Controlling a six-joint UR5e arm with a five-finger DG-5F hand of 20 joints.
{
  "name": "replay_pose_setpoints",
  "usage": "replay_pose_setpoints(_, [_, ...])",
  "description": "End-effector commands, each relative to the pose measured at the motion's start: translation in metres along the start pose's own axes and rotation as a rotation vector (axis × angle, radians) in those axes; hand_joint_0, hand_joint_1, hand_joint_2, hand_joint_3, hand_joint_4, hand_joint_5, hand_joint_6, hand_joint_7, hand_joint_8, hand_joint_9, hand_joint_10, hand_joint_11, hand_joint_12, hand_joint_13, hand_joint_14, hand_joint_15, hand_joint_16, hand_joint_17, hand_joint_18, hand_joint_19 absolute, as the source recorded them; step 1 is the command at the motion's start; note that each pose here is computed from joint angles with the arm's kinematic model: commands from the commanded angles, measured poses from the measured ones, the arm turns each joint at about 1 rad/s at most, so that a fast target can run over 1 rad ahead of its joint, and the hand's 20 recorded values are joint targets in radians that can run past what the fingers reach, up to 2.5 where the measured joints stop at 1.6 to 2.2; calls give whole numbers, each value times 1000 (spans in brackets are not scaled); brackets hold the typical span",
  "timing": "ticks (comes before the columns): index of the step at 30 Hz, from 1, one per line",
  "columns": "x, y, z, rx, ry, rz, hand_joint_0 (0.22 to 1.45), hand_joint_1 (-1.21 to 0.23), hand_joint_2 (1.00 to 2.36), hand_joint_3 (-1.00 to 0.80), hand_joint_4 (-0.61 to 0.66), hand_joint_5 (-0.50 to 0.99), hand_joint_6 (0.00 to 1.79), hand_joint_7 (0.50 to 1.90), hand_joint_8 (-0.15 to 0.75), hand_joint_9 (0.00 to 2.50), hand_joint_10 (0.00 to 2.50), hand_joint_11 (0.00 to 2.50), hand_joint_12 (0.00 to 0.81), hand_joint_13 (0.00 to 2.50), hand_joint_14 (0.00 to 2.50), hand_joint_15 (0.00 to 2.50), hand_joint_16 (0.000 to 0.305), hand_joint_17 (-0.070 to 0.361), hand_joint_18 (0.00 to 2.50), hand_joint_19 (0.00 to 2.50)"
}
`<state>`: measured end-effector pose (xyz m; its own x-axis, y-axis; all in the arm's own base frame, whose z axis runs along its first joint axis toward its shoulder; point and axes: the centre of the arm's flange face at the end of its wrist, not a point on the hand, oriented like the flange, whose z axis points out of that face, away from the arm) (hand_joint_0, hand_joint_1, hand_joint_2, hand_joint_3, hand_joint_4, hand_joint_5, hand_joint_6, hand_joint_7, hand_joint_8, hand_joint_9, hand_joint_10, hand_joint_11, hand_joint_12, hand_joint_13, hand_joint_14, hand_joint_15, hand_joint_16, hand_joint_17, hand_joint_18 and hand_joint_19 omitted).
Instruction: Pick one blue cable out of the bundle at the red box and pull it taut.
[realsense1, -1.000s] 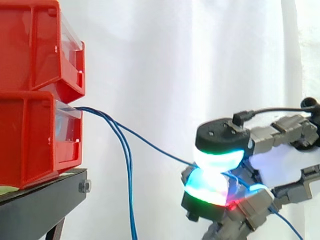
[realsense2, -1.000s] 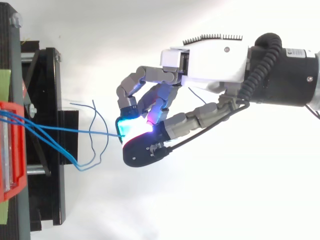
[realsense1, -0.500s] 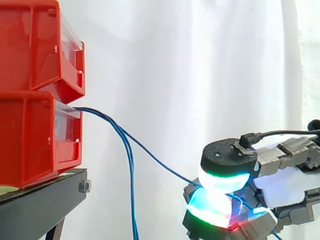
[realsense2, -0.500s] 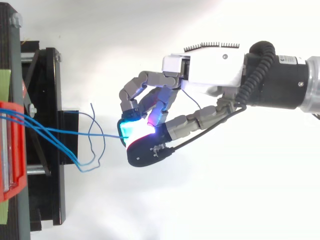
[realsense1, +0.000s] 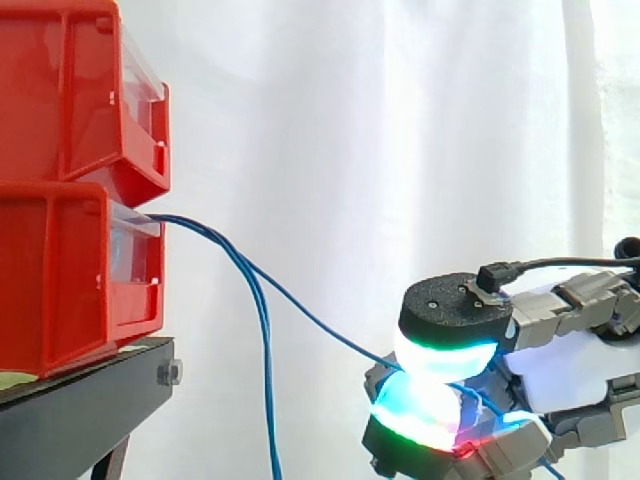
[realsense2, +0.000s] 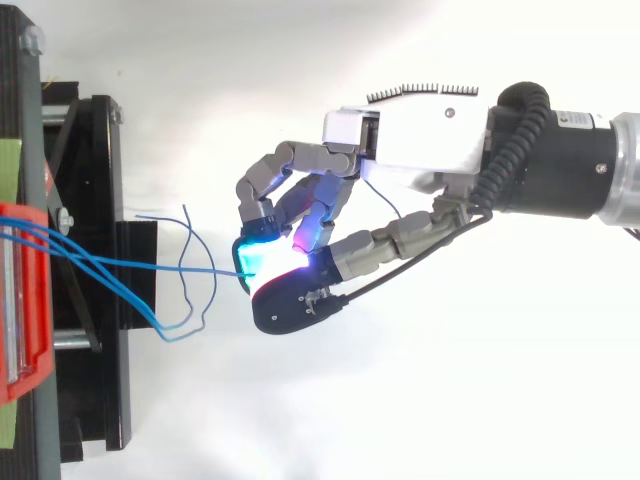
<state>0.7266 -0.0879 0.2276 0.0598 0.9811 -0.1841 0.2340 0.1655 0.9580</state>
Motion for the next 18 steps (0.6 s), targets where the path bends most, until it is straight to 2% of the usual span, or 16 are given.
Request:
replay_pose_setpoints(1, [-1, 0, 0, 0, -1, 0, 638, -750, 1020, -32, 73, -165, 924, 1219, 333, 1236, 2, 1704, 360, 711, 15, 380, 56, 127, 504, 255])
replay_pose_setpoints(18, [-1, 0, 0, 0, -1, 0, 639, -749, 1019, -30, 65, -165, 924, 1211, 327, 1235, 3, 1699, 357, 713, 15, 374, 56, 126, 498, 249])
